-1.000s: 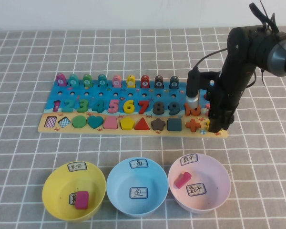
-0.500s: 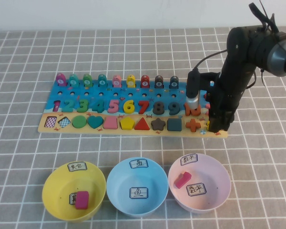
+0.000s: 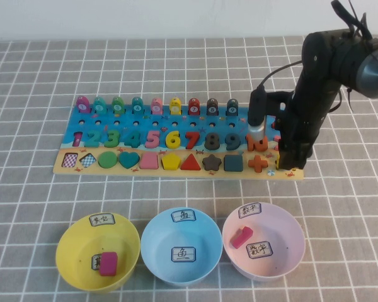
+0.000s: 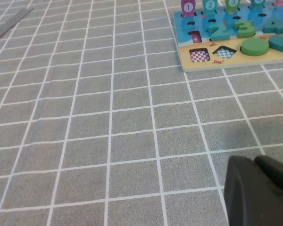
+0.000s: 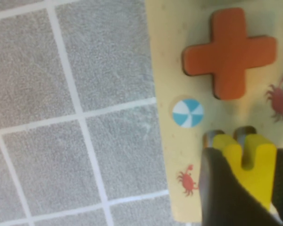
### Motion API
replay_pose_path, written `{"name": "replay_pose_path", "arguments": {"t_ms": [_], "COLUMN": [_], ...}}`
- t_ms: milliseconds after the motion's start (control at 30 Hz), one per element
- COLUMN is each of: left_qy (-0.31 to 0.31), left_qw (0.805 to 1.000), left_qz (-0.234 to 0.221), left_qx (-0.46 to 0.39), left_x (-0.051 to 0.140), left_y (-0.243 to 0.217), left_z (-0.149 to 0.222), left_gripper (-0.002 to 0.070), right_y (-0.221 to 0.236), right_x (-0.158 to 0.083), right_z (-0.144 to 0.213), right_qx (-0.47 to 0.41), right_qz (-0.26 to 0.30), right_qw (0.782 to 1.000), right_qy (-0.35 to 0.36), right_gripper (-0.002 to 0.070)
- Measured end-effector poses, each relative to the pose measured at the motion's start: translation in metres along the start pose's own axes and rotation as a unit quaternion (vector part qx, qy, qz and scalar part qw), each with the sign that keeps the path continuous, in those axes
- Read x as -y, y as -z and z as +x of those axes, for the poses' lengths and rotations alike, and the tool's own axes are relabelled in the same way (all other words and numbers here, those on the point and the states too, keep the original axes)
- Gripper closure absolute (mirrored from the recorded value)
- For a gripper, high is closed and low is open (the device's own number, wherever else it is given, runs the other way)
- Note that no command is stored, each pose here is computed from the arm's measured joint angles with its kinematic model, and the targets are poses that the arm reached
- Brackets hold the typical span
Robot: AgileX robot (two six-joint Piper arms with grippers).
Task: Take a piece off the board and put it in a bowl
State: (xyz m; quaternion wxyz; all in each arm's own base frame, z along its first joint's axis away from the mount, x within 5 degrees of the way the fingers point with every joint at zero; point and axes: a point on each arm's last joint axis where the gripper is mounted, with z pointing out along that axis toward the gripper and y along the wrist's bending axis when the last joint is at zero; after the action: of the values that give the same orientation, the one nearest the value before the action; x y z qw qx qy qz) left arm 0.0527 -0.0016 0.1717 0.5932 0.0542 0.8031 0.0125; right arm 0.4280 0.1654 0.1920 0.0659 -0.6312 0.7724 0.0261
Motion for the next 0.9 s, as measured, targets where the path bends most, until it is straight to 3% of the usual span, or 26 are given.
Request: {"name": "replay_pose_path", "arguments": {"t_ms": [500,900], "left_qy": [0.000,0.000], "left_qw": [1.000,1.000], "left_qz": [0.000,0.000], "left_qx": [0.000,0.000], "left_x": [0.000,0.000], "left_y": [0.000,0.000], "left_z": [0.000,0.000], "left_gripper": [0.0679,0.0679], "right_y": [0.005,0.056], "right_x": [0.000,-0.010], "right_z": [0.000,-0.003], "right_qx": [0.001,0.043], "right_qz": [0.007,0.036], "right_qw": [1.000,0.997], "right_qy": [-0.002,-0.061], "right_gripper": [0.0484,0.0487]}}
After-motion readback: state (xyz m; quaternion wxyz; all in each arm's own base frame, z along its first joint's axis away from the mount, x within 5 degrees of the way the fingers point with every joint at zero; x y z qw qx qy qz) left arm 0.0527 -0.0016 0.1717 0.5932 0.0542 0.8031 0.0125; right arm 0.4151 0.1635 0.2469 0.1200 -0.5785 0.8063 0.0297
